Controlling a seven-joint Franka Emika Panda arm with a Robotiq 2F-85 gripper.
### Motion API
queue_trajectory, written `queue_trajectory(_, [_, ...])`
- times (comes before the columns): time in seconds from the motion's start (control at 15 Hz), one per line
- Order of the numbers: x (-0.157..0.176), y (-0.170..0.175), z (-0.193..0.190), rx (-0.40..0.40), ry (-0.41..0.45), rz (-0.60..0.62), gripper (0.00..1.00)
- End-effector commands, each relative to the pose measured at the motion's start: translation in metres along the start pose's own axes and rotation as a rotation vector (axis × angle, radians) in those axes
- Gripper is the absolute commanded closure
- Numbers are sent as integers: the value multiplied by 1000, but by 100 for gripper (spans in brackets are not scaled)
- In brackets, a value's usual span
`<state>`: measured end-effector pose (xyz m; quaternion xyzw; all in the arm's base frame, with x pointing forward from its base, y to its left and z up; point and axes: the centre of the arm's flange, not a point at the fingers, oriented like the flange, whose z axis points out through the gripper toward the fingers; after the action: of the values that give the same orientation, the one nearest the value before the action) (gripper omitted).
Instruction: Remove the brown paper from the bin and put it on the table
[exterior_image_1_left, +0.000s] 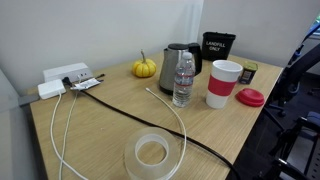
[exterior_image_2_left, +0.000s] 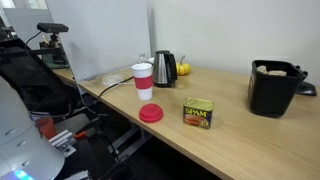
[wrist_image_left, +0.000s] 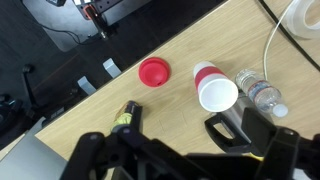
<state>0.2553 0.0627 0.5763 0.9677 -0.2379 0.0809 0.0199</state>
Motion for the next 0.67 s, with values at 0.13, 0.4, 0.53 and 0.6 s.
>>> queue_trajectory(0.13, [24, -9, -1, 8, 32, 36, 0])
queue_trajectory(0.4, [60, -16, 19, 9, 64, 71, 0])
queue_trajectory(0.53, [81, -20, 32, 11, 79, 102, 0])
queue_trajectory(0.6, [91, -22, 38, 11, 100, 122, 0])
